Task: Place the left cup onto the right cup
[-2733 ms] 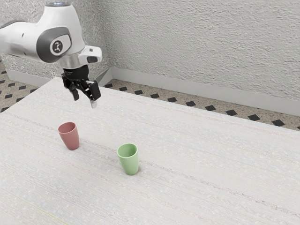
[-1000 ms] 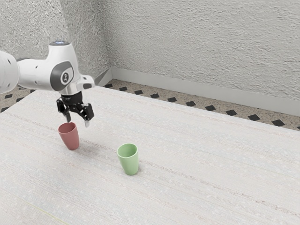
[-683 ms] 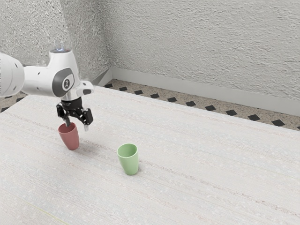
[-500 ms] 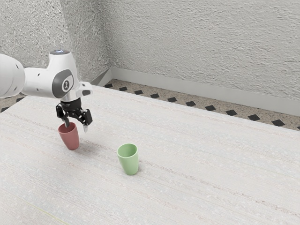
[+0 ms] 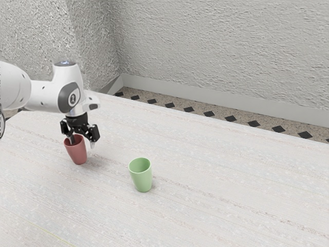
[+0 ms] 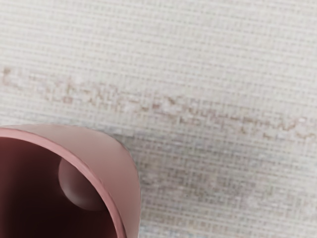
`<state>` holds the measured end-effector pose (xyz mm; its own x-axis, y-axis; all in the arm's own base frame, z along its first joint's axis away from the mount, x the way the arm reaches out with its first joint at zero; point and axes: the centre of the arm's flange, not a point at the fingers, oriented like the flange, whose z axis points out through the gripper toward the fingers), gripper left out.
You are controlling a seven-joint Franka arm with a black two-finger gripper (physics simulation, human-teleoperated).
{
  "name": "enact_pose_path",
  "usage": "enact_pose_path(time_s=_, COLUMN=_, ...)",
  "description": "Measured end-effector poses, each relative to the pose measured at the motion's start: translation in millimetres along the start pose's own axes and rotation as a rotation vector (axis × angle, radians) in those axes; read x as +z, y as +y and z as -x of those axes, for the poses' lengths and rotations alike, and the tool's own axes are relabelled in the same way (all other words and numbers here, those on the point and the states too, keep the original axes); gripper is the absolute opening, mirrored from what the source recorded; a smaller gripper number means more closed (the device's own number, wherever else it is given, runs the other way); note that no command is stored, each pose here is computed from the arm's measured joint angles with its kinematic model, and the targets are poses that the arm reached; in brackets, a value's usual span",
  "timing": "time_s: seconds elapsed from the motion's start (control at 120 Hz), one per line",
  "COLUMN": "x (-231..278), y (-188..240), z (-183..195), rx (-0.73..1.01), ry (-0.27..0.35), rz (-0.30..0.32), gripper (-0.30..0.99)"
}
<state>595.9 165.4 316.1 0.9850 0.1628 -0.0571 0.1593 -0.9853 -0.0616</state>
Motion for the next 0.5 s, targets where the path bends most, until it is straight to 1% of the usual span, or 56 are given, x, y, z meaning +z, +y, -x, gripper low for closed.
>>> enact_pose_path(time_s=0.342, x=20, y=-5, z=-1, rx=-0.019, ry=-0.014, rz=0.003, gripper=0.66)
enact_pose_path(time_s=0.433, x=22, y=-6, z=-1, rx=-0.021, ry=-0.009, rz=0.003, gripper=0.58)
enact_pose_path(time_s=0.5, x=22, y=-6, z=-1, rx=-0.023, ry=-0.004, rz=0.005, gripper=0.45)
